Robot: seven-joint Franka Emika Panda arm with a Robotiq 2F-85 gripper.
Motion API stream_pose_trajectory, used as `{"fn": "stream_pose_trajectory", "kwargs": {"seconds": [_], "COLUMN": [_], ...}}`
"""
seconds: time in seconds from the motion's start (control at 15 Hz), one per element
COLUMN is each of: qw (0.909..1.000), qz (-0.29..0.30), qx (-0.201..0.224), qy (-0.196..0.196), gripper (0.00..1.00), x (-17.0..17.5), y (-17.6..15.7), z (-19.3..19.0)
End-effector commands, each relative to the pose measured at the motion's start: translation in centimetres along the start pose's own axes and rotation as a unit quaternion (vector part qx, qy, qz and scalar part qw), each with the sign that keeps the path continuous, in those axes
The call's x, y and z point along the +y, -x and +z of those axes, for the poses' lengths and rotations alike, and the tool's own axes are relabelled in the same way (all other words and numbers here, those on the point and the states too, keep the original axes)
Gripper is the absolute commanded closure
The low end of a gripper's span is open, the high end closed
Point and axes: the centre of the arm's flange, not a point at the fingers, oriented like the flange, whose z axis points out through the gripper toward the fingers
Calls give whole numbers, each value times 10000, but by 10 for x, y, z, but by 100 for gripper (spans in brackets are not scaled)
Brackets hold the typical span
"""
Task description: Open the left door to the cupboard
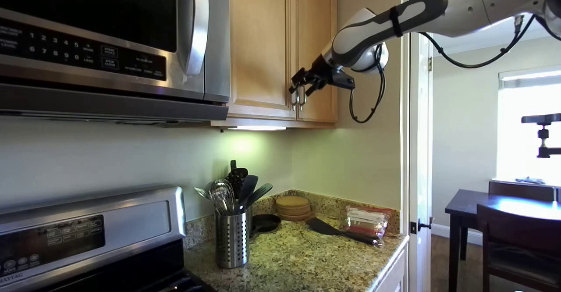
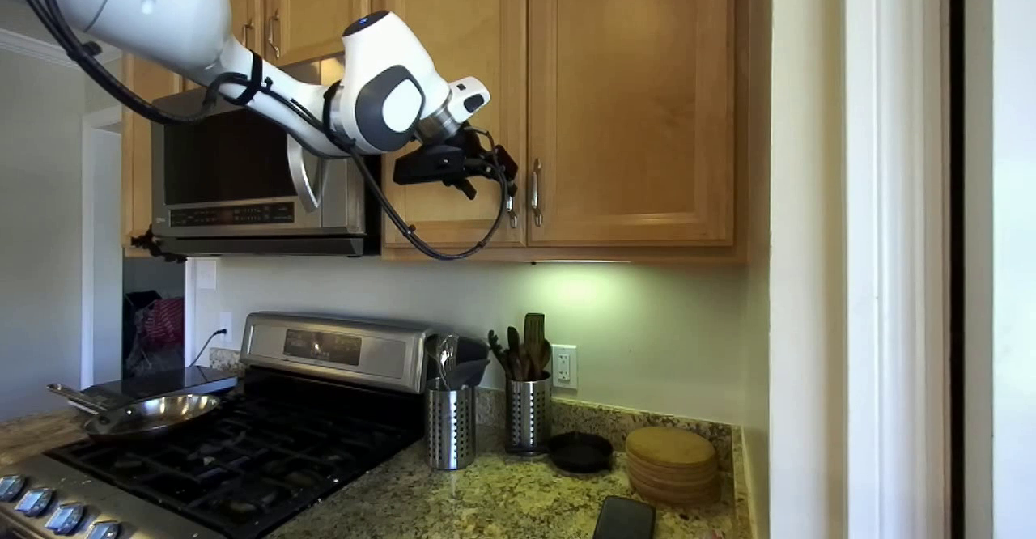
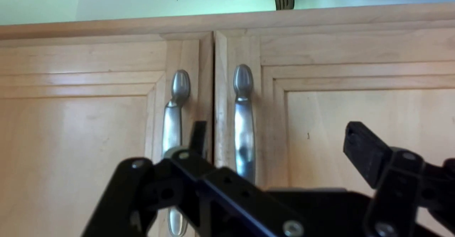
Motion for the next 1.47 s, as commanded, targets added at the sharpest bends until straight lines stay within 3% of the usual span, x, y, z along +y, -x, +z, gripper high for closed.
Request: {"fn": "stream_pose_trajectory", "kwargs": {"seconds": [0.0, 0.07, 0.27, 0.33, 0.4, 0.47, 0.6, 0.67, 0.73, 0.8, 1.13, 1.2, 1.4], "qw": [9998, 9998, 9998, 9997, 9997, 9997, 9995, 9994, 9994, 9994, 9993, 9994, 9994], "qz": [-18, -32, -64, -77, -87, -107, -177, -197, -212, -205, -225, -233, -273], "qx": [168, 168, 179, 192, 200, 211, 221, 224, 223, 222, 252, 244, 216], "qy": [70, 84, 105, 104, 102, 103, 124, 153, 155, 147, 128, 114, 79], "gripper": [29, 29, 43, 49, 62, 66, 65, 59, 61, 84, 94, 90, 90], "x": [6, 6, 7, 7, 8, 8, 9, 11, 12, 11, 15, 15, 15], "y": [-13, -14, -17, -18, -18, -19, -20, -20, -20, -20, -21, -21, -21], "z": [8, 9, 10, 11, 11, 12, 12, 12, 12, 11, 11, 12, 11]}}
